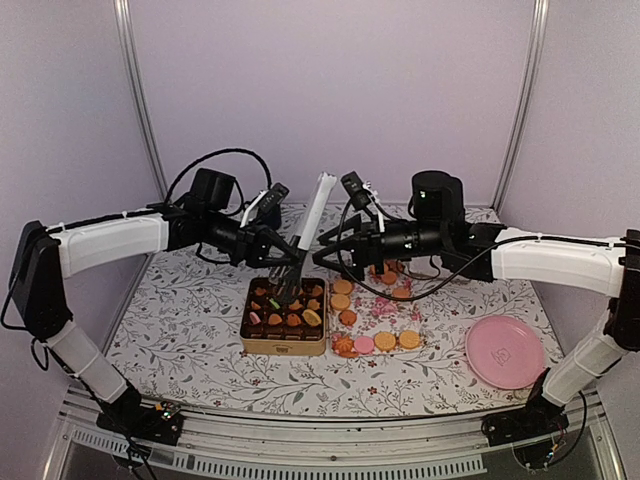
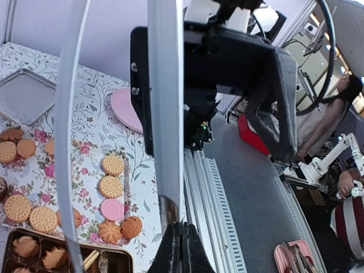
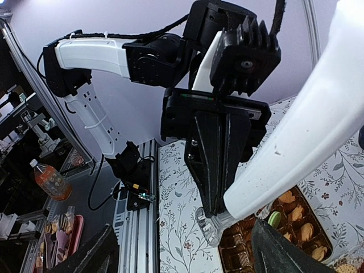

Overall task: Pack the cookies
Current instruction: Pass from the left arm to the right

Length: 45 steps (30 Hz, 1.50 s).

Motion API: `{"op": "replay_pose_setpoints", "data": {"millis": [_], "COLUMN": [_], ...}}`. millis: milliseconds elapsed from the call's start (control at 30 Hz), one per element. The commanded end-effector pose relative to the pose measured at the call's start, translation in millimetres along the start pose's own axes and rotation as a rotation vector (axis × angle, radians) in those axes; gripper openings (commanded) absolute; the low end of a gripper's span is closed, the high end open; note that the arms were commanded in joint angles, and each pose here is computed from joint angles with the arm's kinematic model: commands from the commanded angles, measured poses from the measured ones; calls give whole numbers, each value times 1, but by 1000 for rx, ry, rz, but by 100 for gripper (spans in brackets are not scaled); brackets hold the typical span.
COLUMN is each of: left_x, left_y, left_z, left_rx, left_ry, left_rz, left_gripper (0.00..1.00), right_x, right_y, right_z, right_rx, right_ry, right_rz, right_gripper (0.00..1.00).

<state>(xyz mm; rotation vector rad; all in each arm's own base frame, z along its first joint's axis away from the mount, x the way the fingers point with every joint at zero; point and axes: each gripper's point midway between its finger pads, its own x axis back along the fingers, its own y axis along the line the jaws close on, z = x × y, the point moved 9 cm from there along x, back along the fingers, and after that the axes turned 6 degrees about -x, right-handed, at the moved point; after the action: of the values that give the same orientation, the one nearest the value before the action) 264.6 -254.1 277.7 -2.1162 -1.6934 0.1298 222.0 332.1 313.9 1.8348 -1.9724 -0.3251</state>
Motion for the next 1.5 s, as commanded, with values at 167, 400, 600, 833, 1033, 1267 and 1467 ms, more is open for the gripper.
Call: {"op": "replay_pose_setpoints", "data": {"millis": [167,400,600,833,1033,1267,1467], "left_x": [-5,-11,-12,-13,-14,-16,-16], "left_y": [-34,-45,-47,-46,-44,-41,-42], "left_z": [9,10,10,11,14,19,24], "left_rx": [-21,-4,9,21,35,58,74], "left_ry": [34,34,30,36,41,56,76], "left_rz": [160,242,270,265,263,260,259], "left_gripper": [0,0,0,0,0,0,0], "right_x": [17,7,-6,-13,-18,-17,-8], "right_y": [8,-1,-2,-1,4,5,5], "right_z": [-13,-8,-12,-9,-13,-16,-25], "right_rx": [48,51,50,42,49,70,94], "right_ry": [-77,-69,-48,2,16,9,-5], "right_rz": [-9,-20,-130,-239,-295,-290,-267], "right_gripper": [85,85,78,72,69,68,68]}}
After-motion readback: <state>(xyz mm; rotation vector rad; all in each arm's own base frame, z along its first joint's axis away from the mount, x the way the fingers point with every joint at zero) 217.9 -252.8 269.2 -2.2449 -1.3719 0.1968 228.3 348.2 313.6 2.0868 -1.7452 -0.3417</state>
